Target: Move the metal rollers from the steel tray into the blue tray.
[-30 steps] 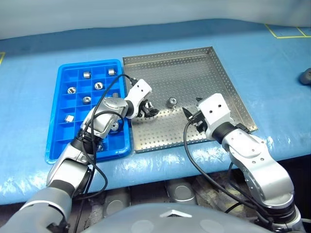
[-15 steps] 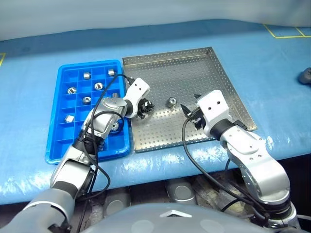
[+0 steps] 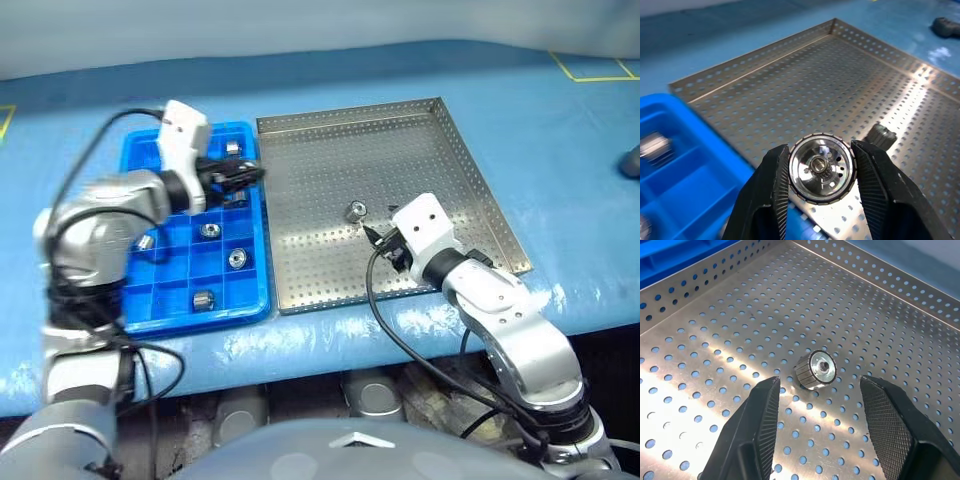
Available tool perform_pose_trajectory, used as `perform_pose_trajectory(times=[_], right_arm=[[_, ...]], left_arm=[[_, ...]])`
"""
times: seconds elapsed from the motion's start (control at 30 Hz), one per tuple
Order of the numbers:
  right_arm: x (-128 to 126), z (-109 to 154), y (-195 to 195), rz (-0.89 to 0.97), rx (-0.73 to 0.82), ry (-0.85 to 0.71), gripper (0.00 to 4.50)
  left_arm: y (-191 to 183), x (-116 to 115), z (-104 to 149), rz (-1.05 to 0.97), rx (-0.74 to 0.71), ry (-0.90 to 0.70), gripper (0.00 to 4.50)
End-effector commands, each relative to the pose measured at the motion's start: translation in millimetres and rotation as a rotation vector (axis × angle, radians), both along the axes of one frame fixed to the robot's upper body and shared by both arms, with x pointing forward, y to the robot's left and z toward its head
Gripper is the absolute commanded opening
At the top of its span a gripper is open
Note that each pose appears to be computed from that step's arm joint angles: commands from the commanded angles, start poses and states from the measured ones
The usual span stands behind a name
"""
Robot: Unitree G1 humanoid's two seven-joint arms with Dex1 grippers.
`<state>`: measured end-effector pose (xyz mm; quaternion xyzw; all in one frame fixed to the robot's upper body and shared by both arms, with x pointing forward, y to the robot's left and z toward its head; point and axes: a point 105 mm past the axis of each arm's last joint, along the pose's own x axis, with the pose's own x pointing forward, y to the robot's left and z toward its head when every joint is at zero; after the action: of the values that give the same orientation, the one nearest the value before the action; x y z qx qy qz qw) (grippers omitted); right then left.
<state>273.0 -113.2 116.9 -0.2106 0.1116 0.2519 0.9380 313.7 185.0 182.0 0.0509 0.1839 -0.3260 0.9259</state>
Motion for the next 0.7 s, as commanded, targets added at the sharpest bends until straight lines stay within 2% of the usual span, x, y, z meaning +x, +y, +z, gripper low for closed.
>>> perform_pose_trajectory(times=[0.03, 0.17, 0.37, 0.5, 0.7], right_arm=[[-0.4, 5.8, 11.0, 0.052, 0.025, -0.031, 2.66], [2.6, 5.2, 22.3, 0.102, 0.037, -0.03, 2.66], [6.9, 7.2, 28.0, 0.142, 0.032, -0.036, 2.66], [6.5, 7.3, 31.6, 0.167, 0.031, -0.031, 2.66], [5.6, 7.9, 34.5, 0.186, 0.021, -0.03, 2.66]], left_arm=[[11.5, -27.4, 14.2, -0.031, 0.051, 0.007, 1.65], [27.8, -51.3, -12.4, 0.009, 0.124, 0.119, 1.65], [40.1, -67.4, -51.2, 0.09, 0.195, 0.217, 1.65], [34.2, -66.7, -71.6, 0.118, 0.181, 0.258, 1.65], [21.4, -62.6, -88.7, 0.112, 0.131, 0.288, 1.65]])
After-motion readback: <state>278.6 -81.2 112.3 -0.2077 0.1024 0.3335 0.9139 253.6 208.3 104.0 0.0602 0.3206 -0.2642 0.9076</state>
